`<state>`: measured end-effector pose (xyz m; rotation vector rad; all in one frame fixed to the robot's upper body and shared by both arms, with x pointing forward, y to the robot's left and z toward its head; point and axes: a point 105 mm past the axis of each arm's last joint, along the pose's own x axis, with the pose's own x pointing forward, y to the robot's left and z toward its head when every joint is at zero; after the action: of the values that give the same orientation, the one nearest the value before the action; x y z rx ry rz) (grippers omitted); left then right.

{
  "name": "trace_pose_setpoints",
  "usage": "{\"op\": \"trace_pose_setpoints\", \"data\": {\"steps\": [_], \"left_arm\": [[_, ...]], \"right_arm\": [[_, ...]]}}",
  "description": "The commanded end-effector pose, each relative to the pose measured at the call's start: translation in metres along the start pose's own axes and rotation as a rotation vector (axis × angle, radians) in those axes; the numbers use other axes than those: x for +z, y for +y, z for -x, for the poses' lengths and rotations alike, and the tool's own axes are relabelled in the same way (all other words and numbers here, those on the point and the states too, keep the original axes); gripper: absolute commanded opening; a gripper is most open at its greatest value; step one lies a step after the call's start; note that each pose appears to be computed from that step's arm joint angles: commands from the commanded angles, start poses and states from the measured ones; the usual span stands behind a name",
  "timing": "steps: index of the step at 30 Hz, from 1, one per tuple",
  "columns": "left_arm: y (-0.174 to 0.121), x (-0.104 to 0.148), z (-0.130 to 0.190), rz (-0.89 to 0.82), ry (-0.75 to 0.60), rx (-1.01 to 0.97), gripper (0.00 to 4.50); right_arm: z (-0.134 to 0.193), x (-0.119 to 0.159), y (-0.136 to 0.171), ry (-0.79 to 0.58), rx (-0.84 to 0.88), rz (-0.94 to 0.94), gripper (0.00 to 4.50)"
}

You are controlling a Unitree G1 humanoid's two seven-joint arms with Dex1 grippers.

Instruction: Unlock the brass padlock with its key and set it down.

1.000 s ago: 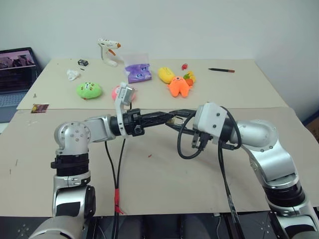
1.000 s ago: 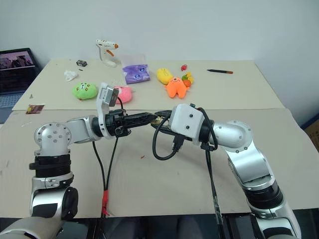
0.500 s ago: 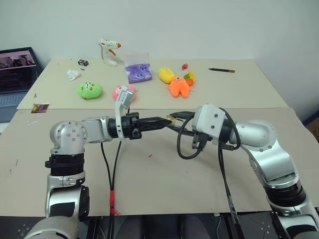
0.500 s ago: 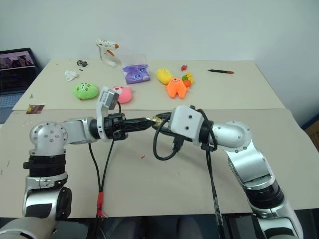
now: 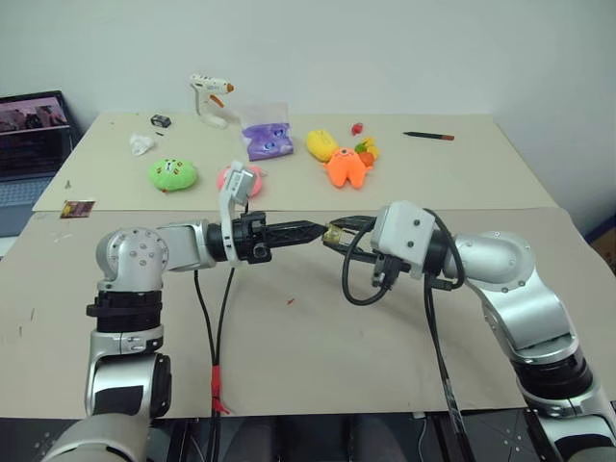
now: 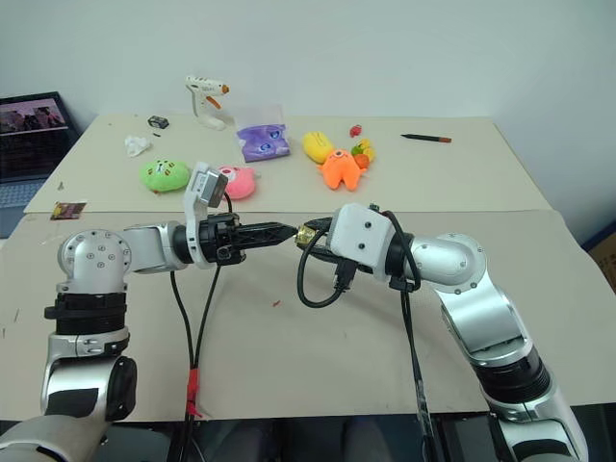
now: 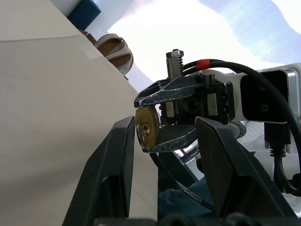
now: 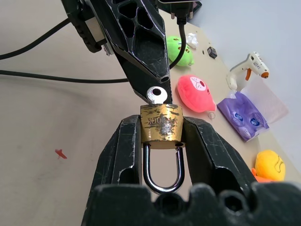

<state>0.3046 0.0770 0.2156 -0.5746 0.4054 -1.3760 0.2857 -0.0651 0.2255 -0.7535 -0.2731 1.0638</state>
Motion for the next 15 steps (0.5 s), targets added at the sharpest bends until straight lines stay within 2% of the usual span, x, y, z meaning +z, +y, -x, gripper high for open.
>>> {"op": "trace_pose_setpoints", "data": {"steps": [1, 15], "left_arm": [[-0.0047, 0.0009, -0.0035, -0.027, 0.007, -0.02, 2.13], [-0.0008, 0.0037, -0.0087, -0.028, -0.008, -0.012, 2.13]], "right_arm": [[0.0025, 0.0162, -0.0055, -0.04, -0.02, 0.051, 0.92], [-0.0008, 0.0251, -0.0029, -0.057, -0.008, 0.062, 0.92]]}}
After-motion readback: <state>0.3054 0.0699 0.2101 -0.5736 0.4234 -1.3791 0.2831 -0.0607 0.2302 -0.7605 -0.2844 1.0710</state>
